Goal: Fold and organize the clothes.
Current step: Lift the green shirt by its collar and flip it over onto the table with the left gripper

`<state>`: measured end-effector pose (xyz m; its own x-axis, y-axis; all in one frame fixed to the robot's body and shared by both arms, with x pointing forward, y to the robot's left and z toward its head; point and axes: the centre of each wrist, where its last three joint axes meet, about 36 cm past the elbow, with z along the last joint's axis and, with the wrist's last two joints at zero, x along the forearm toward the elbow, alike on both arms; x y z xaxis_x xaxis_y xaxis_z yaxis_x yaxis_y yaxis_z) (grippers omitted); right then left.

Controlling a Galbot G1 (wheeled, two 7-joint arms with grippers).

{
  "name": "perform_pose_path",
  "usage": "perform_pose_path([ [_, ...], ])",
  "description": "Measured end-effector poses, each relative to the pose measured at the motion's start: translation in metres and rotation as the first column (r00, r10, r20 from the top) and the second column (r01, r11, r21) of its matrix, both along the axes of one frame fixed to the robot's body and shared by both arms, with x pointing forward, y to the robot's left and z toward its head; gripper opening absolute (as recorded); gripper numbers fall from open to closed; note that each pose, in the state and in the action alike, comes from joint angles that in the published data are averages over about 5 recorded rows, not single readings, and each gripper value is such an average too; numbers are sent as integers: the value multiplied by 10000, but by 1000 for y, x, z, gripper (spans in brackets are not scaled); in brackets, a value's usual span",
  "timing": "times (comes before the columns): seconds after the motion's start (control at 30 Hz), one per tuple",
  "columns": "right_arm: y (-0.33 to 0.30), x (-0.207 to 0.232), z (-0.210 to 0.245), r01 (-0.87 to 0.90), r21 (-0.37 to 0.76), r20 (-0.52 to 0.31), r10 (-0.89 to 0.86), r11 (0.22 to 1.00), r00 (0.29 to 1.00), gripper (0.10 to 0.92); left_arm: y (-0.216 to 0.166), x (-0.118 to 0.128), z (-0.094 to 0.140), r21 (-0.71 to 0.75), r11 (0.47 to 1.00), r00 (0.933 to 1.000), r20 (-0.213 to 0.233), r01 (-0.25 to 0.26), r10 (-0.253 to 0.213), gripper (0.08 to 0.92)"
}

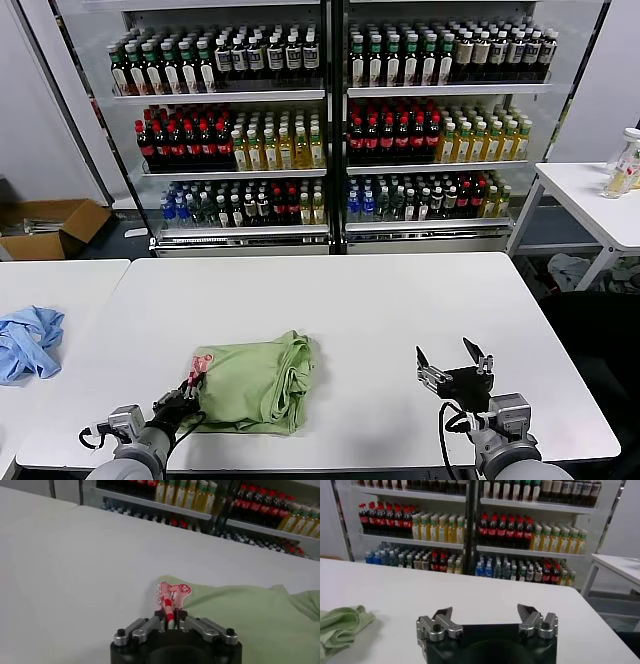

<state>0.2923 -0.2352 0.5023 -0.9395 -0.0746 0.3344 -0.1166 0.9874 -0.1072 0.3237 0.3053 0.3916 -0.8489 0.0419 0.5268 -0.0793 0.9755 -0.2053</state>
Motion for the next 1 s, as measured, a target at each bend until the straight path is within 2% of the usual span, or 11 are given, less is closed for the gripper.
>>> perform_pose_path([
  [0.07, -1, 0, 1, 8, -15, 29, -7, 10000, 10000, 823, 5, -2, 6, 53, 10000, 10000, 59, -81, 81, 140],
  [0.17, -1, 1, 1, 30, -11, 49, -30, 10000, 10000, 823, 20, -5, 22, 125, 9993, 9992, 206, -357, 354, 106],
  [0.3, -1, 1, 0, 42, 39, 32, -43, 10000, 10000, 823, 59, -8, 51, 67, 9940, 9926, 529, -1096, 1091, 107],
  [0.4, -2, 2, -1, 32, 42, 30, -32, 10000, 10000, 823, 97, -11, 78, -38, 9844, 9805, 887, -1757, 1753, 107],
  [0.53, -3, 3, -1, 26, 25, 81, -26, 10000, 10000, 823, 138, -15, 115, -182, 9699, 9581, 1523, -2428, 2427, 107],
  [0.63, -3, 2, 0, 9, 60, 70, -9, 10000, 10000, 823, 147, -17, 139, -305, 9660, 9446, 2036, -2566, 2573, 107],
  [0.73, -2, 1, 1, -5, 146, 33, 5, 9999, 10000, 823, 138, -19, 153, -408, 9703, 9381, 2486, -2386, 2411, 107],
  [0.83, -2, -1, 1, 24, 203, -6, -24, 9998, 10000, 823, 116, -21, 149, -539, 9766, 9414, 2601, -2081, 2150, 107],
  [0.9, -2, -1, 1, 54, 201, -36, -53, 9998, 10000, 823, 98, -22, 135, -618, 9804, 9497, 2438, -1871, 1966, 107],
  [1.0, -4, -2, 1, 82, 171, -66, -81, 9998, 9999, 823, 63, -19, 108, -618, 9876, 9673, 2017, -1441, 1538, 107],
])
